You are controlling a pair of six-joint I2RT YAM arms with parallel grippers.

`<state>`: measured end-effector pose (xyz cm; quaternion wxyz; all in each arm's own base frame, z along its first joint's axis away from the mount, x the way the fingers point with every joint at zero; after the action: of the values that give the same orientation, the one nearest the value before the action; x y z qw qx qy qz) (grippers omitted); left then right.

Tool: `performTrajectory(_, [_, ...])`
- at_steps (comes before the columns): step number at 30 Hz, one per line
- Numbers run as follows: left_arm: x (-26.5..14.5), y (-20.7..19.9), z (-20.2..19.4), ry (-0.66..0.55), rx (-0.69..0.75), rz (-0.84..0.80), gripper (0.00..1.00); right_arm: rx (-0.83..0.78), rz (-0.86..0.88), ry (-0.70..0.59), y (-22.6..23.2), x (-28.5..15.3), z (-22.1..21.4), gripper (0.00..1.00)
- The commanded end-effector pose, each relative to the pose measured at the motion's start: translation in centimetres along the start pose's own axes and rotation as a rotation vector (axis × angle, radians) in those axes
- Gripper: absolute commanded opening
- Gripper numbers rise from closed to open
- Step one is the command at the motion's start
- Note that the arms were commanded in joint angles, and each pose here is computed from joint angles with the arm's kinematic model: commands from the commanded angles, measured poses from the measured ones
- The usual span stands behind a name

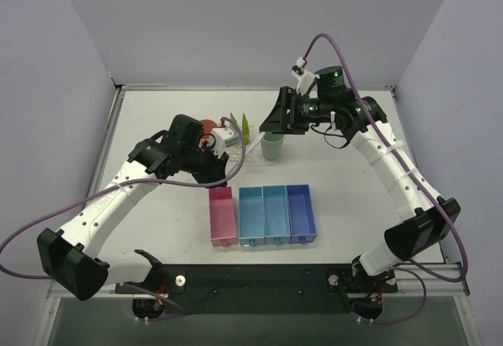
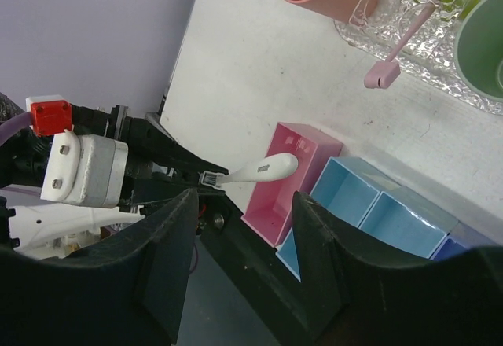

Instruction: Prepare toiletry sets of a toothbrush and toothpaste on the tray

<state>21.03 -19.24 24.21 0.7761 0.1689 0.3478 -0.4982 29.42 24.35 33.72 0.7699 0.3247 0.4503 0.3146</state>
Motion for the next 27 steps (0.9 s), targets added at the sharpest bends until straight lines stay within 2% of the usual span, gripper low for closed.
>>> performTrajectory(1, [-1.4,-0.6,1.6,-0.035,0.093,0.032,0.0,-0.021,0.028,0.048,0.5,-0.1,-0.6,0.45])
performTrajectory(6, [-1.8,-0.6,1.5,-0.033,0.108,0.053,0.0,-0.012,0.013,0.092,-0.2,1.1,-1.5,0.42])
performTrajectory(13, [-2.1,-0.6,1.5,-0.039,0.114,0.069,0.0,-0.012,-0.025,0.099,-1.3,1.6,-2.2,0.41])
performTrajectory(27, [-2.3,-0.9,1.5,-0.038,0.137,0.08,0.0,-0.018,-0.019,0.131,-0.7,3.3,-2.4,0.34])
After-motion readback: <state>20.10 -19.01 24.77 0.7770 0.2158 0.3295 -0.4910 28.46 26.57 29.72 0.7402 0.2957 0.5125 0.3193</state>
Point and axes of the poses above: each gripper's point midway between its finger pads, its own x axis out along the fingers, its own y axis along the line the jaws close on, z = x × y, the point moved 4 cm from there along -x, back along the fingers, and after that the axes turned 14 degrees about x, right-handed, at the moved point
